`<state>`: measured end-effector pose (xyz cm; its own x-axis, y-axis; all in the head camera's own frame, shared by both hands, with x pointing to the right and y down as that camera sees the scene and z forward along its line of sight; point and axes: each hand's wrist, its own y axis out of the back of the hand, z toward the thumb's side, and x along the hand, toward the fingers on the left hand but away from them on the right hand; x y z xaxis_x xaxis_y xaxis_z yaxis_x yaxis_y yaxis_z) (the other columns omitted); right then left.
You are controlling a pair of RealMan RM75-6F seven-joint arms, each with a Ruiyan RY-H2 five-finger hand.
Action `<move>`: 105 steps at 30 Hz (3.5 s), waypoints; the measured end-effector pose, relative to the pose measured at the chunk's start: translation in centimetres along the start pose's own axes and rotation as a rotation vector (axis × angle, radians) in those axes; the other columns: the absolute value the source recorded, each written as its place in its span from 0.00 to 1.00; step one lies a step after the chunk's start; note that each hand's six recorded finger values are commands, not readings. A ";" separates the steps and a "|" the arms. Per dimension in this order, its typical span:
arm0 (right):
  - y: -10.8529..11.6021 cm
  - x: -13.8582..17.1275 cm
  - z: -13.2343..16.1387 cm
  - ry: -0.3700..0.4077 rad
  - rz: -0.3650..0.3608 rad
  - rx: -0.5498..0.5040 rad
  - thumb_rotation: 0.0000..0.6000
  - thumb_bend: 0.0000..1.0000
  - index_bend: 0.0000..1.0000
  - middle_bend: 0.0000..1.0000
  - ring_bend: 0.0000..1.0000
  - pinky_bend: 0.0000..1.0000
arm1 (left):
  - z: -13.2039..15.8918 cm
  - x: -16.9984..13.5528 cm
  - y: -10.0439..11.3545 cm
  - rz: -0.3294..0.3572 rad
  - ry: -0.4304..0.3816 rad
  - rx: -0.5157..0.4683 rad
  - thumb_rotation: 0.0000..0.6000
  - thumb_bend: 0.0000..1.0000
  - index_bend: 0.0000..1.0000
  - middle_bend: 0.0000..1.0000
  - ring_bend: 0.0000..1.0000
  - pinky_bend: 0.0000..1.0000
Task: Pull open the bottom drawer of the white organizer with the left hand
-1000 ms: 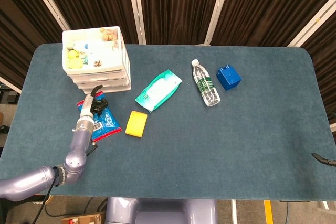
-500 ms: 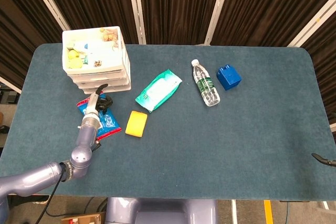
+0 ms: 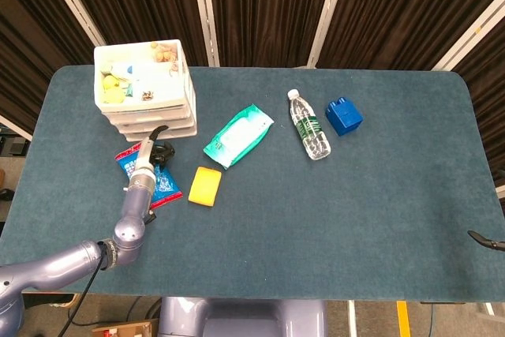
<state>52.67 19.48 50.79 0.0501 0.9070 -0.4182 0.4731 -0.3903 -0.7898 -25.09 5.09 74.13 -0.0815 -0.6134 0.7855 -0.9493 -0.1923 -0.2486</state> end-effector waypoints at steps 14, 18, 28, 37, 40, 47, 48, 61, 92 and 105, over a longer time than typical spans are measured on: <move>0.0 0.1 0.0 -0.001 -0.001 0.001 1.00 0.14 0.00 0.00 0.00 0.00 | -0.5 -1.0 -0.3 -0.031 -0.010 0.015 1.00 0.80 0.23 0.97 0.90 0.88; 0.0 0.1 0.0 -0.002 0.000 -0.001 1.00 0.14 0.00 0.00 0.00 0.00 | -1.1 -1.5 0.0 -0.041 -0.004 0.023 1.00 0.80 0.23 0.97 0.90 0.88; -0.1 0.2 0.0 -0.003 -0.001 0.000 1.00 0.14 0.00 0.00 0.00 0.00 | -2.2 -3.1 0.8 -0.071 -0.019 0.050 1.00 0.79 0.20 0.97 0.90 0.88; -0.1 0.2 0.0 -0.005 -0.002 0.000 1.00 0.14 0.00 0.00 0.00 0.00 | -3.1 -5.0 2.7 -0.091 -0.062 0.179 1.00 0.80 0.12 0.97 0.90 0.88; -0.1 0.2 0.1 -0.003 -0.003 0.002 1.00 0.14 0.00 0.00 0.00 0.00 | -3.5 -5.7 3.7 -0.093 -0.075 0.261 1.00 0.80 0.13 0.97 0.90 0.88; -0.2 0.2 0.1 -0.006 -0.003 0.004 1.00 0.14 0.00 0.00 0.00 0.00 | -1.7 -6.6 5.0 -0.040 -0.192 0.433 1.00 0.81 0.24 0.98 0.91 0.89; -0.2 0.2 0.1 -0.006 -0.003 0.005 1.00 0.14 0.00 0.00 0.00 0.00 | -1.3 -6.7 5.2 -0.026 -0.212 0.452 1.00 0.81 0.25 0.98 0.91 0.89; -0.3 0.2 0.1 -0.007 0.000 0.004 1.00 0.14 0.00 0.00 0.00 0.00 | 1.1 -6.2 6.6 0.088 -0.207 0.611 1.00 0.82 0.26 0.98 0.92 0.90; -0.2 0.2 0.1 -0.007 0.000 0.005 1.00 0.14 0.00 0.00 0.00 0.00 | 0.9 -5.8 5.4 0.061 -0.053 0.714 1.00 0.83 0.33 0.99 0.93 0.91; -0.2 0.2 0.1 -0.007 0.000 0.005 1.00 0.14 0.00 0.00 0.00 0.00 | 0.0 -7.9 5.6 -0.003 -0.079 0.723 1.00 0.84 0.34 0.99 0.93 0.90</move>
<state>52.46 19.76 50.84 0.0435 0.9059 -0.4213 0.4688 -0.3909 -0.7921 -29.80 8.90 66.54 -0.0314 -0.6601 0.7505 -0.5092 -0.6356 -0.5803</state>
